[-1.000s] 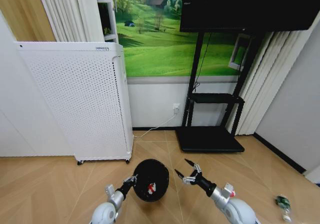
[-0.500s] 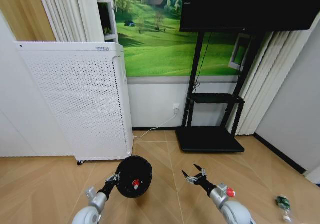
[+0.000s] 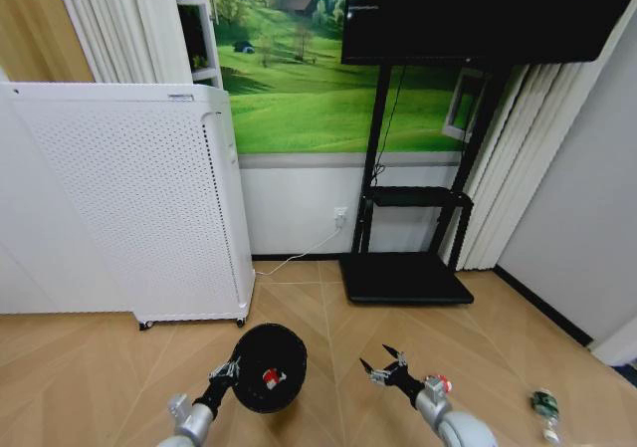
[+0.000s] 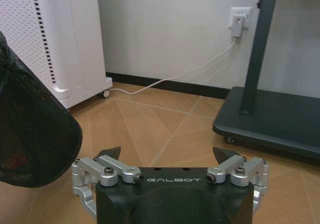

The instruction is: Pick up the trash bin and place the garbage on the floor into it.

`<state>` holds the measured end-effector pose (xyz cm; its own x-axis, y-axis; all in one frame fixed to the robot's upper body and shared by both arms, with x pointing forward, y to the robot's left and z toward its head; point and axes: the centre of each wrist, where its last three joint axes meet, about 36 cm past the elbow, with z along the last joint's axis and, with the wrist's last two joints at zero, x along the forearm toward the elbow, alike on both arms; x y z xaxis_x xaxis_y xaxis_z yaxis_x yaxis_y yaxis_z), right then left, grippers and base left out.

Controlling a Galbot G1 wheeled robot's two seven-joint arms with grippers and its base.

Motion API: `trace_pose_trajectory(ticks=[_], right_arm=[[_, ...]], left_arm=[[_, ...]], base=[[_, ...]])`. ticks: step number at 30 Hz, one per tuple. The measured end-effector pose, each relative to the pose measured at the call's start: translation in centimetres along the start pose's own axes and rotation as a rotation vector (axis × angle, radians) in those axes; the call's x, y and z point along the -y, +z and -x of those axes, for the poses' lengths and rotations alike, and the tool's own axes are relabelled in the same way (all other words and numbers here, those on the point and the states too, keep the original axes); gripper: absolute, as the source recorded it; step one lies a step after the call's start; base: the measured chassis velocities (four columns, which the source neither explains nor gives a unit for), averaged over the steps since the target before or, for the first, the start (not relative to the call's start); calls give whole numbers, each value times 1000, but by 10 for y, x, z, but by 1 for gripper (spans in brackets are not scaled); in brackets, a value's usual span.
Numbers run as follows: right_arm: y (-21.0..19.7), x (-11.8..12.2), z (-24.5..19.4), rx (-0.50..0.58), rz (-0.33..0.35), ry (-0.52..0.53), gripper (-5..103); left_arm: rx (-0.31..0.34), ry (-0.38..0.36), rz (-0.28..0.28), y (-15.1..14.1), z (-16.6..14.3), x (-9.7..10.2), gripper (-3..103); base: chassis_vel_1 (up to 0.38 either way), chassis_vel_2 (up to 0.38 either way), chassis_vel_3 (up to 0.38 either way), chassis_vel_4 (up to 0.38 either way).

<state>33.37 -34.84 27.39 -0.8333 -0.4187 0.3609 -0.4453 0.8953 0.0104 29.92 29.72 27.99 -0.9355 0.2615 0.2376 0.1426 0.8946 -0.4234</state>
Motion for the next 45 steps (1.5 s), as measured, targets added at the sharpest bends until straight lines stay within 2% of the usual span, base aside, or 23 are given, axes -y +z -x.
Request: trace_pose_trajectory(ticks=[9,15,23,28,32,35,39,45], right_arm=[[2,3,0,6,6,14,100],[10,6,-3,9,4,36,100],[14,6,-5,9,-3,47,100],[28,2,-7,0,-81,45,100],[35,-3,-8,-24,-92,45,100],[51,-7,-9,-71,-96,55,100],[73,-9,-8,-112,-121,55,100],[96,-13,-2,-170,-117,43,100]], left_arm=[[-7,1,-1,4,1,0,4],[10,-19,9,-9,5,-12,4],[29,-38,6,-18,6,-18,4],[68,-88,-3,-30,4,-28,4],[93,-134,-2,-40,2,-36,4],[124,-217,6,-53,0,-50,4],[140,-270,8,-60,-1,-59,4],[142,-277,2,-59,0,-58,4]], base=[[-298,-221,297,225],[-301,-206,321,233],[-194,-137,190,101],[22,24,-12,-22],[65,58,-44,-33],[0,0,0,0],[0,0,0,0],[0,0,0,0]])
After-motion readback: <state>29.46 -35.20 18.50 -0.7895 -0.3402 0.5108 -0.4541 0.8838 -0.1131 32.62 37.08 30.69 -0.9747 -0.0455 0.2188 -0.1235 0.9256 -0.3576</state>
